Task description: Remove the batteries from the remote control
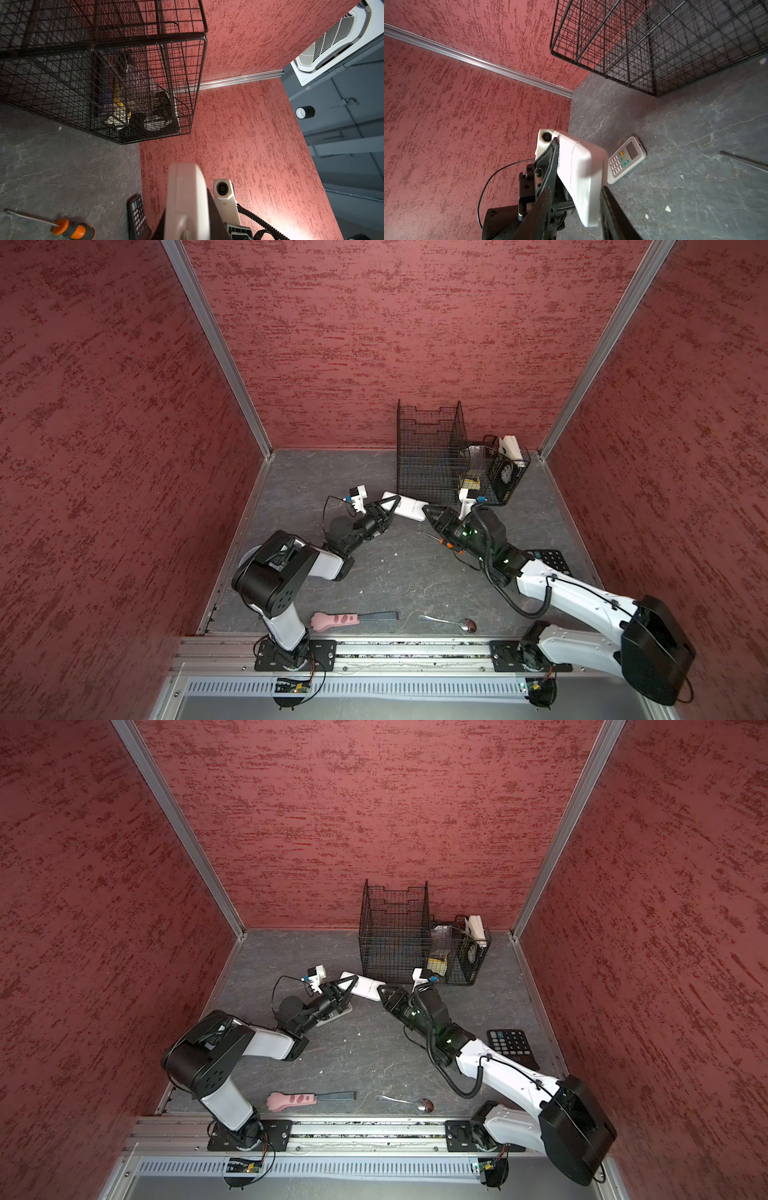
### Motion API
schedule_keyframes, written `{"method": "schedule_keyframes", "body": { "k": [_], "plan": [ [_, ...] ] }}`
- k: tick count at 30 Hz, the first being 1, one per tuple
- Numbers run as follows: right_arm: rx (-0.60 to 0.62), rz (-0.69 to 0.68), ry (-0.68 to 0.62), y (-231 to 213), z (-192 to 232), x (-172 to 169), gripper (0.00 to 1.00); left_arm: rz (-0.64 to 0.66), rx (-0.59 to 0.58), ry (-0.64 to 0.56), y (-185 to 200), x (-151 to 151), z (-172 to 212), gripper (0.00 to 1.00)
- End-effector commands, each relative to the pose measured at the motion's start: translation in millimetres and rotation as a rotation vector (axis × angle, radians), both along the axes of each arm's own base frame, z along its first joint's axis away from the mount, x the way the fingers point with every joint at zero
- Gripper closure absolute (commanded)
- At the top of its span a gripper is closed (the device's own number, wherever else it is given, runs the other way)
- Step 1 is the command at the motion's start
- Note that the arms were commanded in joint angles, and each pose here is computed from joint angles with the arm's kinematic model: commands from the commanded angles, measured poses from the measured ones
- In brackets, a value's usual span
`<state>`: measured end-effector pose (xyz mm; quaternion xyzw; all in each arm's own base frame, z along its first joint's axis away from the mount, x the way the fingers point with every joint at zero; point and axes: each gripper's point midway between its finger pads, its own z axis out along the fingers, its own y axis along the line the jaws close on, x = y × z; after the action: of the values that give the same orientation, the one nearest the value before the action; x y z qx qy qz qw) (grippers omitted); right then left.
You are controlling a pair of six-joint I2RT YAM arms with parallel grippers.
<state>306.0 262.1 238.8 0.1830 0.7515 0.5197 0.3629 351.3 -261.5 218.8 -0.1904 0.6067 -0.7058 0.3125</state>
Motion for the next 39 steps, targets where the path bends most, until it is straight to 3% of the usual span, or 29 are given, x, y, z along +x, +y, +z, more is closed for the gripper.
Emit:
{"method": "schedule_keyframes", "body": {
  "k": [1,12,28,39],
  "plan": [
    [0.053,0.003,0.015,1.9,2.8,0.9,0.60,-0.002,-0.002,-0.040,-4.4,1.0,6.4,1.00],
    [0.057,0.032,0.012,11.1,3.5,4.2,0.62,-0.009,-0.001,-0.037,-7.2,0.4,5.2,1.00],
    [0.049,0.034,0.016,12.0,2.3,4.9,0.76,-0.009,0.001,-0.027,-7.6,1.4,1.7,1.00],
    [0.042,0.032,0.013,11.4,4.0,4.9,0.81,-0.009,0.003,-0.023,-8.2,2.7,-0.3,1.00]
  ]
}}
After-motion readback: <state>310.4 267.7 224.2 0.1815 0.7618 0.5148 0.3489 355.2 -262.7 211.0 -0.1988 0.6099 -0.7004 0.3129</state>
